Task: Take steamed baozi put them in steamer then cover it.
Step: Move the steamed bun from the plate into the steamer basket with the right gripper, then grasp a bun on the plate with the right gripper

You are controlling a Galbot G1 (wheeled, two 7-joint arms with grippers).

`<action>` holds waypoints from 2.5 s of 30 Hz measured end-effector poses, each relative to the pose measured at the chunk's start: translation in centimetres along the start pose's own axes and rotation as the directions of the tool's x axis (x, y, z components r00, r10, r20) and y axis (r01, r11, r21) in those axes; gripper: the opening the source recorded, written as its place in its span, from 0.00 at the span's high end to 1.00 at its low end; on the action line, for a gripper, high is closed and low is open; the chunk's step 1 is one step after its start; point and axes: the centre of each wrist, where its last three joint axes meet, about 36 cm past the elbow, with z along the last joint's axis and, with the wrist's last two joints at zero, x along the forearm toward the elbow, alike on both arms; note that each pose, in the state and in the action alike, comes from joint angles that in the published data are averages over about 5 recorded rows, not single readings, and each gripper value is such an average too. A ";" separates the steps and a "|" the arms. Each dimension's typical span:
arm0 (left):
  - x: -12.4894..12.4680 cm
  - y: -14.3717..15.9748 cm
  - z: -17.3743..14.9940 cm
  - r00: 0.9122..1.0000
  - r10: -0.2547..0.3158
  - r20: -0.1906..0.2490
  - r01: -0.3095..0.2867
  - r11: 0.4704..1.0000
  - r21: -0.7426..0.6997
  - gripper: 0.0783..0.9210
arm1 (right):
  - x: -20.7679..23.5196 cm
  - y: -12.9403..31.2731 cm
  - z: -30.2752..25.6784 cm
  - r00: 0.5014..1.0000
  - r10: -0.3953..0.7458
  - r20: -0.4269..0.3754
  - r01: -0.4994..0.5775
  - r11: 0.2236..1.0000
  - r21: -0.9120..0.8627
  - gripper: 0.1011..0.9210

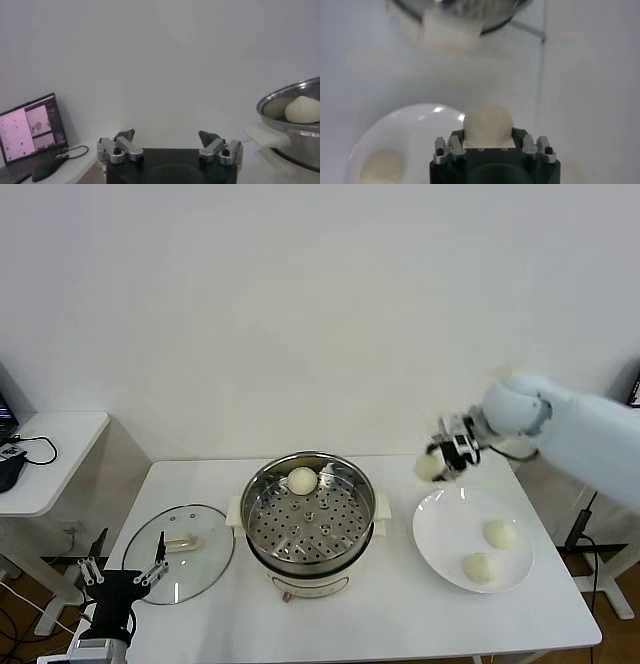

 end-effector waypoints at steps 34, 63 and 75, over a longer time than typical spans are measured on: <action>0.2 1.1 -0.7 0.999 -0.036 0.014 0.036 0.999 -0.010 0.12 | -15.3 -0.3 -21.9 0.985 -0.147 0.092 0.147 0.989 -0.003 0.38; -0.1 0.9 -0.9 0.999 -0.032 0.030 0.032 0.999 -0.005 0.12 | -10.1 -1.8 -19.6 0.985 -0.161 0.067 0.156 0.985 0.072 0.12; 0.1 0.3 -1.2 0.999 -0.002 0.034 0.002 1.000 -0.006 0.12 | -1.5 0.2 -7.4 0.986 -0.165 0.003 0.163 0.979 0.125 0.12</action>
